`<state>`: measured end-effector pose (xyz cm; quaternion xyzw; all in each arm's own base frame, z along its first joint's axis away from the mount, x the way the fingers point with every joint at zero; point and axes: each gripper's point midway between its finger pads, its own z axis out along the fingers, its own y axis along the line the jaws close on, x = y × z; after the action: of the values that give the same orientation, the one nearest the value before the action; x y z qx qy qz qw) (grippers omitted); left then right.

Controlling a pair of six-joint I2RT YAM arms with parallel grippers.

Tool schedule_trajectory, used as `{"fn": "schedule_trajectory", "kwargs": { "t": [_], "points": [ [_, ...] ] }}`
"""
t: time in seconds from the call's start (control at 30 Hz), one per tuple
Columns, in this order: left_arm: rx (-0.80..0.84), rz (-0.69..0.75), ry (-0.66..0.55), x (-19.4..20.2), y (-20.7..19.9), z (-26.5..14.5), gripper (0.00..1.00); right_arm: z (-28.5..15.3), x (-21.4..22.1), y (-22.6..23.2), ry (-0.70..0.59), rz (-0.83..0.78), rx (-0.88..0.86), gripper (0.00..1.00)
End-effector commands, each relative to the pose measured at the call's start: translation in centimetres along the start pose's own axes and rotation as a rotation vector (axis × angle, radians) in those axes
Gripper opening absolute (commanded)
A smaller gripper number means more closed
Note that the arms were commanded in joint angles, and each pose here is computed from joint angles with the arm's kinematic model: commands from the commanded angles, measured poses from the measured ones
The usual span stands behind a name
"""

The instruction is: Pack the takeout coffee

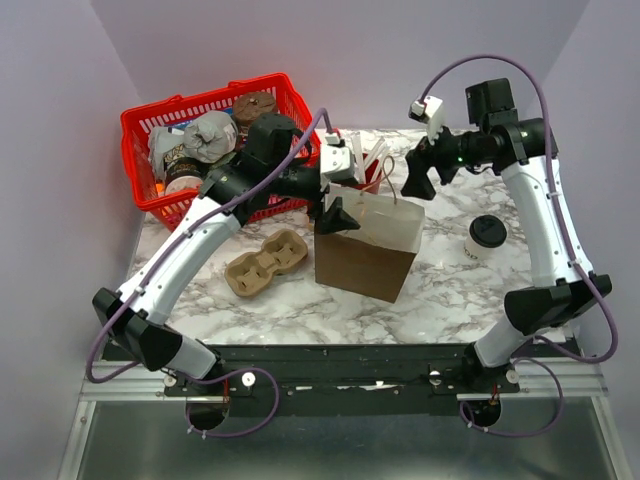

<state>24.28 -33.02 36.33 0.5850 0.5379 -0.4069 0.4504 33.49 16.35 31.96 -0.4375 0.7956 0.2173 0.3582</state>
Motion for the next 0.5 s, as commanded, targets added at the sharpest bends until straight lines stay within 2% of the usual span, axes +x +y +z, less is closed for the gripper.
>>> {"fn": "schedule_trajectory", "kwargs": {
  "t": [0.0, 0.27, 0.4, 0.47],
  "points": [
    [-0.013, 0.139, 0.003, -0.5, -2.0, -2.7, 0.99, -2.6, -1.2, 1.8, -0.063, -0.033, -0.003, 1.00],
    [-0.027, 0.152, -0.017, -1.4, -2.2, -3.5, 0.99, -1.6, 0.1, 3.5, -0.062, -0.017, -0.096, 1.00],
    [0.055, 0.153, 0.070, 1.8, -2.9, -3.0, 0.98, -0.2, 1.1, 3.7, -0.053, -0.037, -0.151, 0.99],
    [0.091, 0.140, 0.119, 3.6, -3.2, -2.7, 0.98, 0.7, 1.3, 3.3, -0.046, -0.043, -0.171, 0.96]
  ]
}}
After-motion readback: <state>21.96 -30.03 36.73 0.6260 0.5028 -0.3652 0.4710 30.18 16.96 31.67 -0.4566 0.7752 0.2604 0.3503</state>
